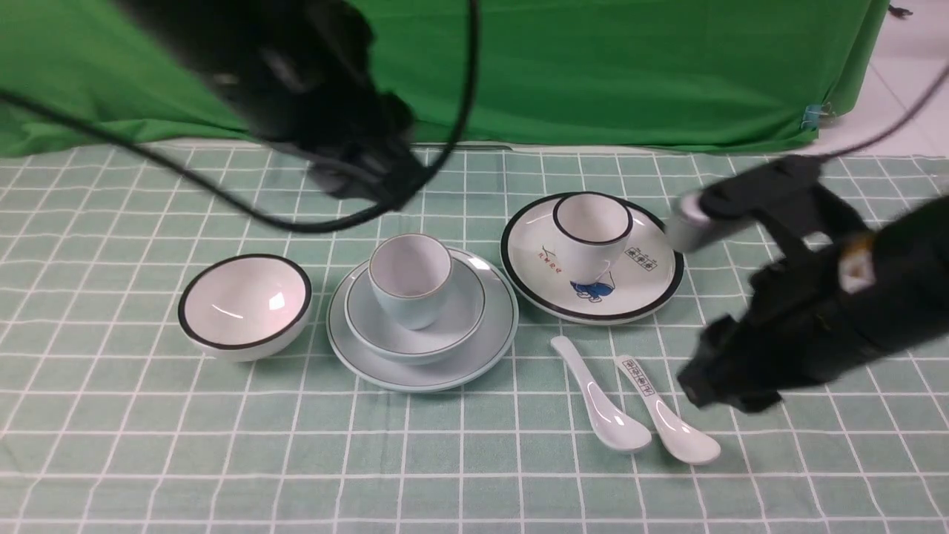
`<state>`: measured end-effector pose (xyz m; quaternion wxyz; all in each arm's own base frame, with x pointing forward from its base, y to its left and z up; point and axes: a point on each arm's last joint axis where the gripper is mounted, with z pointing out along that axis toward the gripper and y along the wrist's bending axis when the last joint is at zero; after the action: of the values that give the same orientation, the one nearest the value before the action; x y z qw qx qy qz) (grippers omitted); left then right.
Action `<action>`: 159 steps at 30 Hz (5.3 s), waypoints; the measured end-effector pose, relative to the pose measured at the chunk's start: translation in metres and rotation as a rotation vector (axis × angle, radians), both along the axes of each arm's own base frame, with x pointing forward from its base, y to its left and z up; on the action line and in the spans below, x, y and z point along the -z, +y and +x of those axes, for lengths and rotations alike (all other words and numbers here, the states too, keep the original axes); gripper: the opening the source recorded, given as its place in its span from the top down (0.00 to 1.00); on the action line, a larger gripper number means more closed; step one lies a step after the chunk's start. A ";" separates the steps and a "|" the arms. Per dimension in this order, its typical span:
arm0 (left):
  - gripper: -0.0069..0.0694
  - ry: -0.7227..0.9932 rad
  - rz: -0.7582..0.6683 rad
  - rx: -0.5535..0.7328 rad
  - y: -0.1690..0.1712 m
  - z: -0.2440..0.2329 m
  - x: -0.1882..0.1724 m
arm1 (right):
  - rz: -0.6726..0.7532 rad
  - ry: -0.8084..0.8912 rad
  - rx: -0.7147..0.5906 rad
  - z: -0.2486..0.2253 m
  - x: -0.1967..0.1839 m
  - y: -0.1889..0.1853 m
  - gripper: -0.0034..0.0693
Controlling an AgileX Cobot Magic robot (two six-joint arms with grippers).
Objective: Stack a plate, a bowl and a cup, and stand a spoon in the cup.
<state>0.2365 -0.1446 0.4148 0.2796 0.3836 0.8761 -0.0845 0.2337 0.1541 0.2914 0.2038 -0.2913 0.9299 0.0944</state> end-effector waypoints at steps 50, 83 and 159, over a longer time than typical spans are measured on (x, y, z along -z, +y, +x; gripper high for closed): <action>0.90 -0.584 -0.616 -0.249 0.086 -0.139 0.126 | -0.083 0.116 -0.096 0.086 0.077 0.079 0.72; 0.90 -0.522 -0.578 -0.230 0.085 -0.141 0.133 | 0.728 -0.916 -0.083 0.117 0.089 0.161 0.72; 0.89 -0.789 -0.602 -0.171 0.101 -0.163 0.111 | 0.165 -0.612 0.269 -0.112 -0.004 -0.117 0.93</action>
<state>0.0733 -0.0438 0.3040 0.6936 0.2154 0.6688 -0.1587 0.1213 0.0367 0.2954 0.5068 -0.1634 0.8450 0.0496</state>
